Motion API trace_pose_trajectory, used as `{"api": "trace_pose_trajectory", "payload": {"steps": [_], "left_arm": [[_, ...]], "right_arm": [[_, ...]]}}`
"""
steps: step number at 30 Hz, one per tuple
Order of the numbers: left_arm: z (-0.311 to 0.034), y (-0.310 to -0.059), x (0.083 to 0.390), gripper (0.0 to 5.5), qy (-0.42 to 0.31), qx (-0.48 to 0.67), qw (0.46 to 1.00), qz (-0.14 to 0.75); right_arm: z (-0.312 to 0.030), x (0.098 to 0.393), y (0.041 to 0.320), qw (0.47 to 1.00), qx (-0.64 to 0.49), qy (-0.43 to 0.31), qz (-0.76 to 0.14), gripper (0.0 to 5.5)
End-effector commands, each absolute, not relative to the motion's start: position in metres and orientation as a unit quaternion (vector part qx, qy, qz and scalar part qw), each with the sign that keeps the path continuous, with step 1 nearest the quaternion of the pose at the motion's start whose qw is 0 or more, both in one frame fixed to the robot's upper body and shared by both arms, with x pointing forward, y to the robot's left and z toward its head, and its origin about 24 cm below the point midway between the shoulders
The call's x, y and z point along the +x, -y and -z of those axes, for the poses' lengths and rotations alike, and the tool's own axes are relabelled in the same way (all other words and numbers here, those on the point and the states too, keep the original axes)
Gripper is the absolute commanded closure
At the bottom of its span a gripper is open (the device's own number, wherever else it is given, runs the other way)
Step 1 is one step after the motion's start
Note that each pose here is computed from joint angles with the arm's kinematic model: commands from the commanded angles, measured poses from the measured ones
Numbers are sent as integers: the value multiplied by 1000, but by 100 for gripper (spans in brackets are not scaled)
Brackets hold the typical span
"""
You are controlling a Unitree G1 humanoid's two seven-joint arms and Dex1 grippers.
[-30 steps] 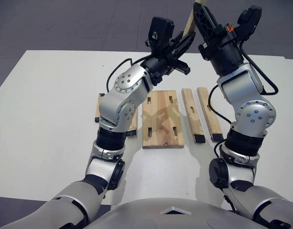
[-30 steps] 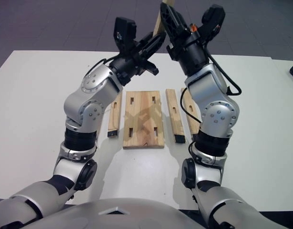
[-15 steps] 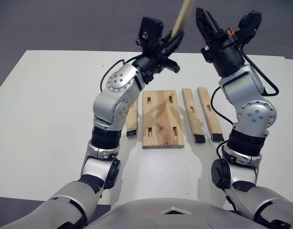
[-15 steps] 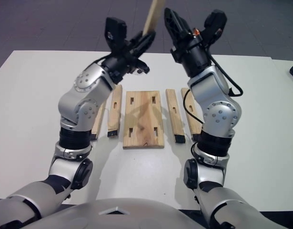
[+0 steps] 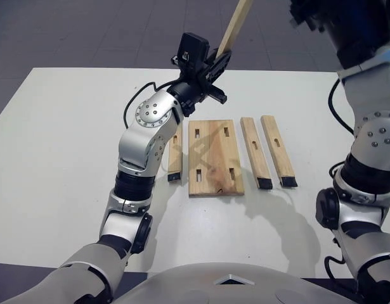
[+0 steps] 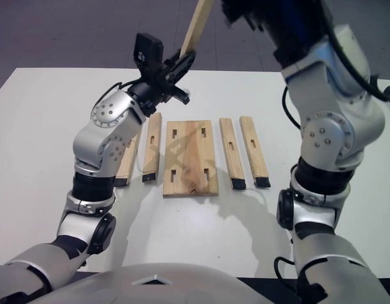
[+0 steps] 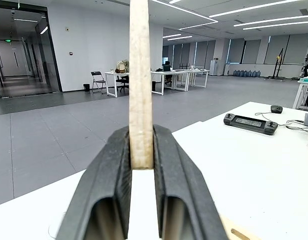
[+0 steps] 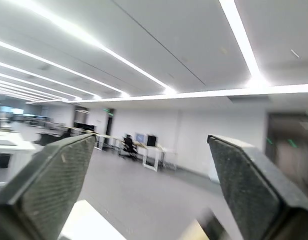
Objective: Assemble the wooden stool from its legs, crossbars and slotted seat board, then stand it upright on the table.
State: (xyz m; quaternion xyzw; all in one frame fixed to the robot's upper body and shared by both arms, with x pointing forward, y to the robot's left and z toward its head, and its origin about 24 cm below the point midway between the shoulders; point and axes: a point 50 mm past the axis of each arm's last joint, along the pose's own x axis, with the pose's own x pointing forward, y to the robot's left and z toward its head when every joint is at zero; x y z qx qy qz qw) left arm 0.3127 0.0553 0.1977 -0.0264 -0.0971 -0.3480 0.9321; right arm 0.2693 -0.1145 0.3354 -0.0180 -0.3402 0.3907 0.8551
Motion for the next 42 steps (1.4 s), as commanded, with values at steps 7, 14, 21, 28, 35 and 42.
{"api": "trace_pose_trajectory", "payload": {"steps": [7,14,21,28,35,42], "left_arm": [[-201,-49,305,507,114,-11,925,363],[-213,-53,301,508,141,-24,922,359],[-213,-54,303,548,143,-38,923,356],[-209,-82,312,548,126,-58,942,305],[-235,-142,324,479,153,-171,949,215],[-229,-142,320,368,147,-166,953,207]], "right_arm": [[-296,371,107,919,-234,214,-235,10],[-238,386,145,926,-303,103,-197,10],[-239,375,148,947,-215,123,-207,10],[-221,365,160,967,-119,40,-220,10],[-158,338,120,894,-195,-54,-400,10],[-120,324,95,760,-283,-133,-570,10]]}}
